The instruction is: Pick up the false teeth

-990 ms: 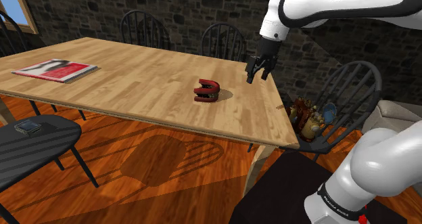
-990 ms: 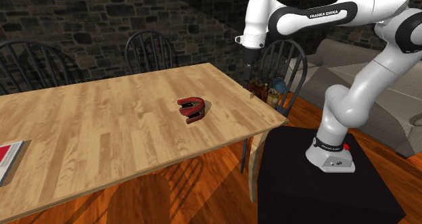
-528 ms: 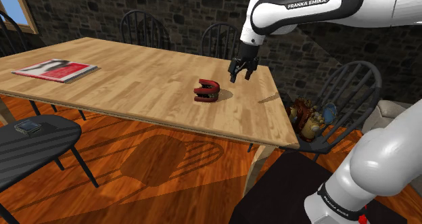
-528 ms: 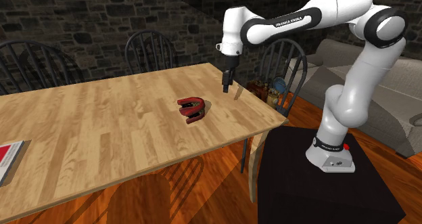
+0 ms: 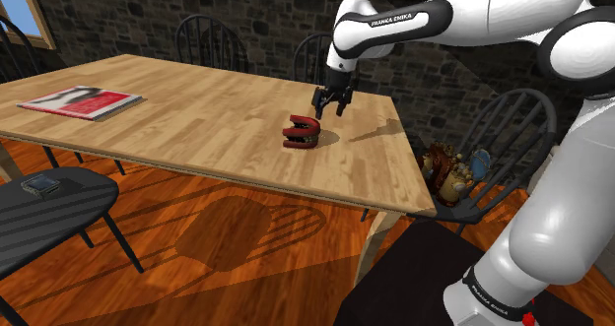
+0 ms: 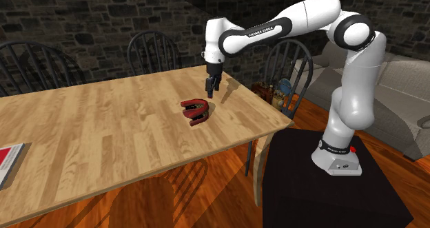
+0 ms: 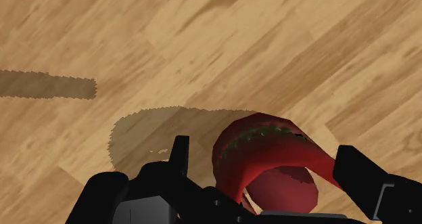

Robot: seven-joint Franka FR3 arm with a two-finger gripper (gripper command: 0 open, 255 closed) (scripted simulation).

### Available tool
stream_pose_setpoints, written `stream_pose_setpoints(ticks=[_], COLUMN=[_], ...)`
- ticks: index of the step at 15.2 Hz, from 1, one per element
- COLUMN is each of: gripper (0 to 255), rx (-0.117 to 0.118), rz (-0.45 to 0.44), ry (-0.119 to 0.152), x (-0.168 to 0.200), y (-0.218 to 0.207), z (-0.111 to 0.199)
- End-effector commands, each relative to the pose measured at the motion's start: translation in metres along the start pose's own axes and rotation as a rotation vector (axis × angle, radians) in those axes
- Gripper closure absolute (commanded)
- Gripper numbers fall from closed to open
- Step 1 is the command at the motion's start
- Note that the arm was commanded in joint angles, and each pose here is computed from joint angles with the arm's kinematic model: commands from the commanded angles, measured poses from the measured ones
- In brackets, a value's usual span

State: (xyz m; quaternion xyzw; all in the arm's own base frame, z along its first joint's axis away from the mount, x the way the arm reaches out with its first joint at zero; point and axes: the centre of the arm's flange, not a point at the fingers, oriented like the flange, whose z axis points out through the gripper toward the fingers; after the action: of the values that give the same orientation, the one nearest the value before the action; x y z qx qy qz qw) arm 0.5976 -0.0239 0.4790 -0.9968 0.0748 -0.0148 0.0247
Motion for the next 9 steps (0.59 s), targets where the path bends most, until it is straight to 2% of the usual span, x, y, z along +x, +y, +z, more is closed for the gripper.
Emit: stream_pose_setpoints(ticks=[1,6,9], gripper=[0,0,0], rx=[0.001,0.005,0.005], rz=[0.006,0.02,0.02], ry=[-0.001,-0.004,-0.004], x=[0.024,0.081,0.08], y=[0.001,0.006,0.007], z=[0.014,0.042,0.058])
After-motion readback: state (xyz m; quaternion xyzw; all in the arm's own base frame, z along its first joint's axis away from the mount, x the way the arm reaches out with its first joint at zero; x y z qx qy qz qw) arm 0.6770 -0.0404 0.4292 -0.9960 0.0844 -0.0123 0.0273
